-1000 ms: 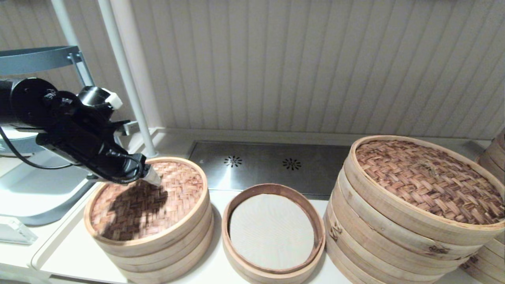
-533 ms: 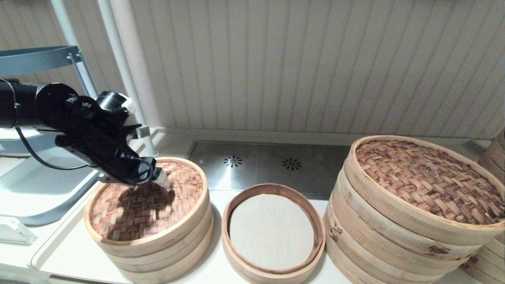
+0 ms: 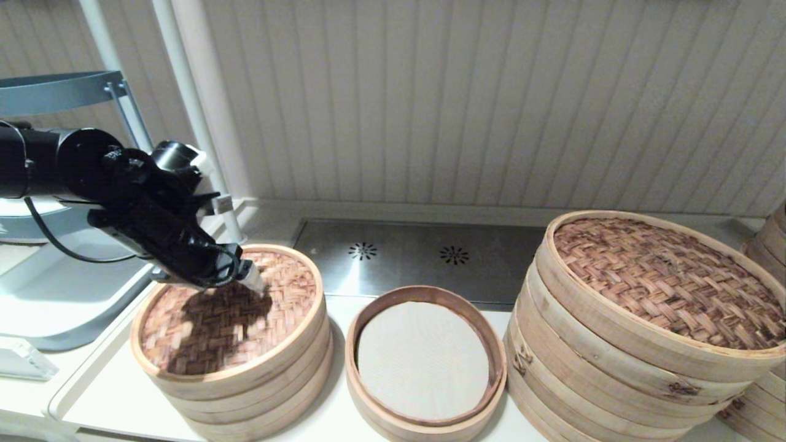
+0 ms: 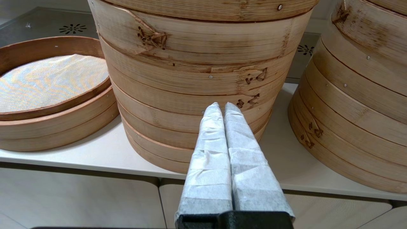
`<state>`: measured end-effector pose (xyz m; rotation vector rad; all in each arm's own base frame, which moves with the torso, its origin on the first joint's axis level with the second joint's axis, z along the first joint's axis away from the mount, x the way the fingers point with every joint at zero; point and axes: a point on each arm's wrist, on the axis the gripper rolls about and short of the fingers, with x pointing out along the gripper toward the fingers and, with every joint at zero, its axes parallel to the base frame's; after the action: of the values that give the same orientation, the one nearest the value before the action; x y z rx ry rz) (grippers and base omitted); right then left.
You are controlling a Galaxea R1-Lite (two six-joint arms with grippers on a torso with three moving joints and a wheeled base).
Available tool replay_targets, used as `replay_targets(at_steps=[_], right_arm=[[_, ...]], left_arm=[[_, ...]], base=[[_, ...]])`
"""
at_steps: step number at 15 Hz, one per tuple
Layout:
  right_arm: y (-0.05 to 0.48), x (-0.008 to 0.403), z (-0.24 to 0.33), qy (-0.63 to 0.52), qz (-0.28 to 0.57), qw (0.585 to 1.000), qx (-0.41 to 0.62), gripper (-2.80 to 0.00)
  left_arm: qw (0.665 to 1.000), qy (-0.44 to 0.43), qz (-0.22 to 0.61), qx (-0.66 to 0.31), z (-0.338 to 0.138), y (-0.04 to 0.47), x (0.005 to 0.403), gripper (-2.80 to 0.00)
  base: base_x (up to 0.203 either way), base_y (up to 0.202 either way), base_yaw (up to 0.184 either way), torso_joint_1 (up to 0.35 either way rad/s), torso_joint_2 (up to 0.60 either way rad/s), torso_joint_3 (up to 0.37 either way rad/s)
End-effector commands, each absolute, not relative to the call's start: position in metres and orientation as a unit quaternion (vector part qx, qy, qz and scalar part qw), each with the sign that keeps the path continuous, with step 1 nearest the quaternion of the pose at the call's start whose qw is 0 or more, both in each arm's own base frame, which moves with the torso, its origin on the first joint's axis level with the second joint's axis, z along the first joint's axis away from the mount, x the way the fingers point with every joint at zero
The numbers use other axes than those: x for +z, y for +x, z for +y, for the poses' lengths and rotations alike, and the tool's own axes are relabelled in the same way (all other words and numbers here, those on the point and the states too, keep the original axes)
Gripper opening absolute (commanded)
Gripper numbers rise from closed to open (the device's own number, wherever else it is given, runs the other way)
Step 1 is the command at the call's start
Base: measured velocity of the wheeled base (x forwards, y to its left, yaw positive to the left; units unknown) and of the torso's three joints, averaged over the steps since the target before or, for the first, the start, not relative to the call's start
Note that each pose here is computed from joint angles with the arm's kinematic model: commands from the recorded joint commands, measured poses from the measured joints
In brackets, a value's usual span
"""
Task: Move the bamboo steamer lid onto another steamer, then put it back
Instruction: Pick up the steamer
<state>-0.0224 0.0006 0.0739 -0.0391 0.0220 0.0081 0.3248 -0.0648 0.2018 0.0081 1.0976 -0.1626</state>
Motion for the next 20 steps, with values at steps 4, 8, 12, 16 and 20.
replay_targets(at_steps=[4, 8, 12, 16, 20], right_arm=[[-0.0223, 0.0735, 0.0006, -0.02, 0.012, 1.0, 0.004, -2.8], [-0.0223, 0.0735, 0.0006, -0.02, 0.012, 1.0, 0.004, -2.8], [-0.0223, 0.0735, 0.0006, -0.02, 0.012, 1.0, 0.004, -2.8], [-0.0223, 0.0735, 0.0006, -0.02, 0.012, 1.0, 0.004, -2.8], [-0.0223, 0.0735, 0.0006, -0.02, 0.012, 1.0, 0.004, -2.8]], left_arm=[[0.849, 0.011, 0.523, -0.067, -0.0664, 0.3246, 0.2007, 0.0], [0.85, 0.01, 0.523, -0.06, -0.0675, 0.3262, 0.2001, 0.0], [0.85, 0.013, 0.523, -0.063, -0.0705, 0.3259, 0.1996, 0.0], [0.85, 0.018, 0.523, -0.051, -0.0717, 0.326, 0.1988, 0.0], [0.849, 0.024, 0.526, -0.042, -0.0719, 0.328, 0.1955, -2.8]], base=[[0.0, 0.0, 0.0, 0.0, 0.0, 0.0], [0.0, 0.0, 0.0, 0.0, 0.0, 0.0], [0.0, 0.0, 0.0, 0.0, 0.0, 0.0], [0.0, 0.0, 0.0, 0.0, 0.0, 0.0], [0.0, 0.0, 0.0, 0.0, 0.0, 0.0]])
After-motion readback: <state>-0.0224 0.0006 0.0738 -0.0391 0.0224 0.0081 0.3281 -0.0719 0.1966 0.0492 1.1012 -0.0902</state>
